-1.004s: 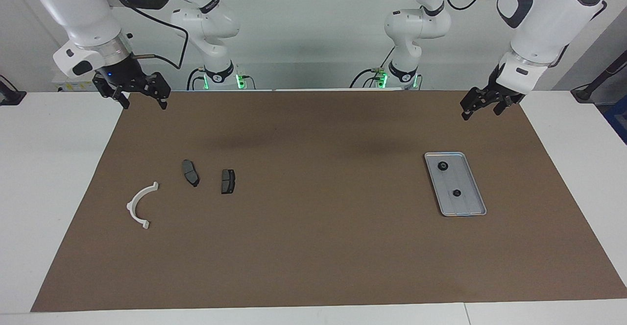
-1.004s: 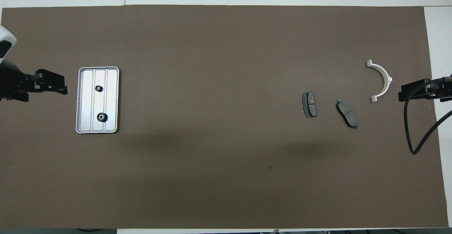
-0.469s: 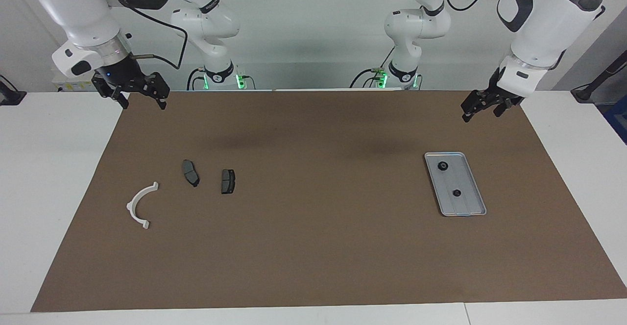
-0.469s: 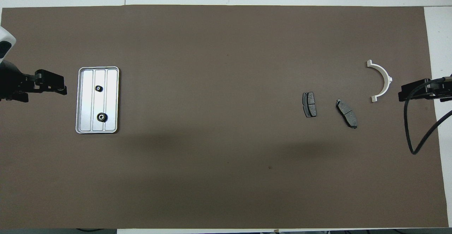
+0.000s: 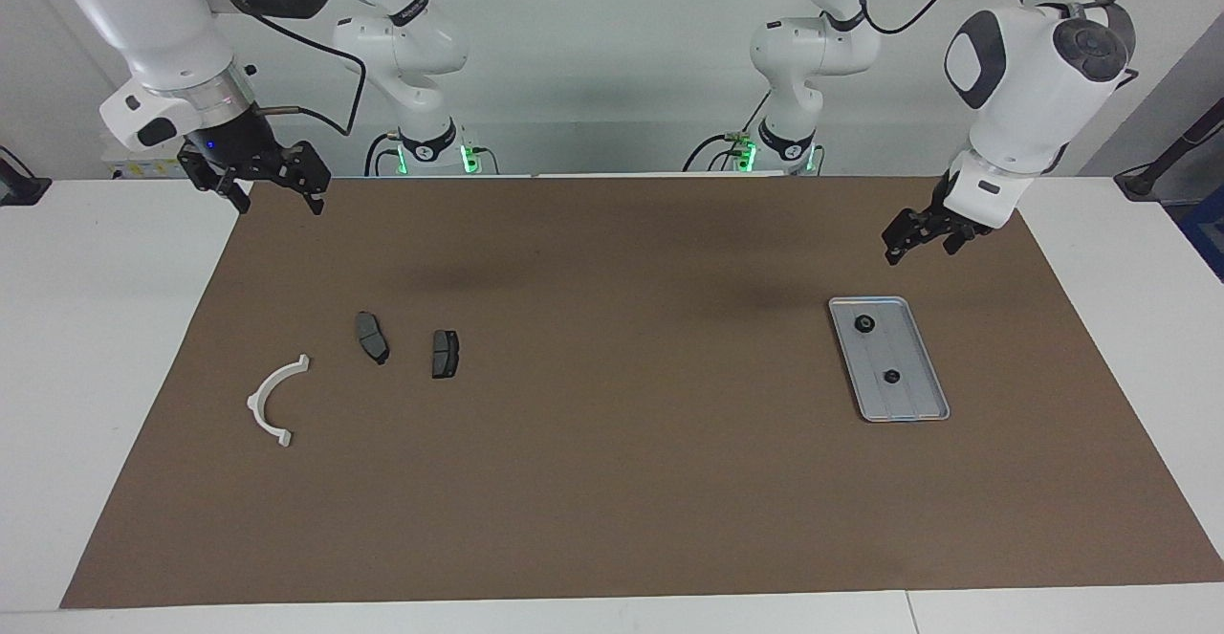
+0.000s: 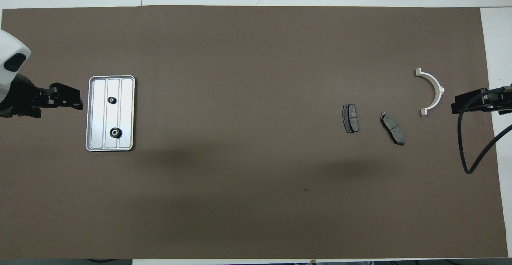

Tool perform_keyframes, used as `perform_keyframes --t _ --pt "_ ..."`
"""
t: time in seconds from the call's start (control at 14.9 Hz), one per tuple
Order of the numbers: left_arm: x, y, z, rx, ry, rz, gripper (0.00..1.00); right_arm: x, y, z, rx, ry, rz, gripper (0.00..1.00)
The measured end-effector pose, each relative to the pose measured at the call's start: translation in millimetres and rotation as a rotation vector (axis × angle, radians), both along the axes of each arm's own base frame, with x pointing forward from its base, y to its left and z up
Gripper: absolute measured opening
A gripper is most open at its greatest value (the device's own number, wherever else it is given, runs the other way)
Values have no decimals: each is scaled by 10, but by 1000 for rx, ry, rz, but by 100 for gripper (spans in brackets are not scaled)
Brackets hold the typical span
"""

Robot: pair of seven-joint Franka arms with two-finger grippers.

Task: Place bearing gear from tray to pile
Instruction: 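Lower the left gripper onto a black bearing gear in the tray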

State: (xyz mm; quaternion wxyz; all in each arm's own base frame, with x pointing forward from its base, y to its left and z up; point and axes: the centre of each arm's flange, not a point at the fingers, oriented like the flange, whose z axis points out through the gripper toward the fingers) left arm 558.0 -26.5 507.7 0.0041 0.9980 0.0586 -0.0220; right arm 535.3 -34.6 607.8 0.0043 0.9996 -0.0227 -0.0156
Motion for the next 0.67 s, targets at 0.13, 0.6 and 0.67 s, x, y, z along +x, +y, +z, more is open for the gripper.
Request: perform_keyframes --t 0.13,0.6,0.67 --pt "24 27 -188 0 0 6 100 0 0 0 0 0 0 100" --pt "-66 37 -733 2 26 8 100 3 -1 -21 0 4 0 100" --pt "-73 37 -748 2 29 8 100 3 0 -22 0 4 0 100"
